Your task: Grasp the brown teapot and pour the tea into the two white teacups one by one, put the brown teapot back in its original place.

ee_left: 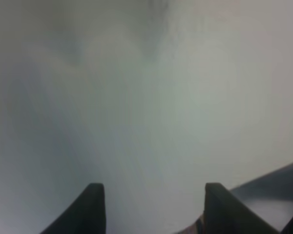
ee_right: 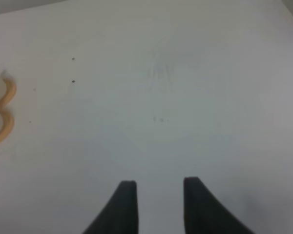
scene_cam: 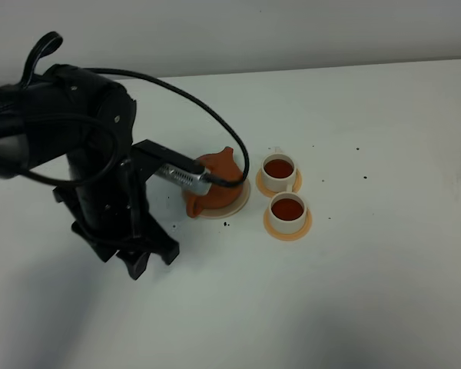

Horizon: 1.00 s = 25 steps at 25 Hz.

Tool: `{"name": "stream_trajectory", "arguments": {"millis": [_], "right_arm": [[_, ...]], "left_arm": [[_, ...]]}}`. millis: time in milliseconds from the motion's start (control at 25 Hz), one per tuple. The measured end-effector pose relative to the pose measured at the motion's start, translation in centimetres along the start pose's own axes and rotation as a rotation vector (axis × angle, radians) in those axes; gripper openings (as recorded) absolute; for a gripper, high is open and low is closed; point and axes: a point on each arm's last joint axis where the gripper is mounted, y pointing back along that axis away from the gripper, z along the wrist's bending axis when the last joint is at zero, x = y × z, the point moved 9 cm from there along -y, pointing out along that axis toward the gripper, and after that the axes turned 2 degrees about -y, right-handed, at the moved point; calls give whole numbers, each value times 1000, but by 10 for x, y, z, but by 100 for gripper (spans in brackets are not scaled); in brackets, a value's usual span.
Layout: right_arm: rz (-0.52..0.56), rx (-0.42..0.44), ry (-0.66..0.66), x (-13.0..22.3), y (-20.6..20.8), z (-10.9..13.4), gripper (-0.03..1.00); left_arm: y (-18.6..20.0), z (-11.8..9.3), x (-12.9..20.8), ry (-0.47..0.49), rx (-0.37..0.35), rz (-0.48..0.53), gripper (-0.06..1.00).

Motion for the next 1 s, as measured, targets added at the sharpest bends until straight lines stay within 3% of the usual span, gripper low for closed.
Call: {"name": "stream_trajectory", "arguments": {"millis": [240,520,800,1000], "right_arm": [[0,0,0,0,0,0,24],[0,0,0,0,0,0,24],[0,0,0,0,0,0,24],[0,0,0,0,0,0,24]], "left_arm": [[-17,-5,67,-3,2,22,45],[-33,-9,127,-3,0,-32,45],[-35,-11,166,0,-5,-99,45],[-16,-11,171,6,-14,-258,45]]}}
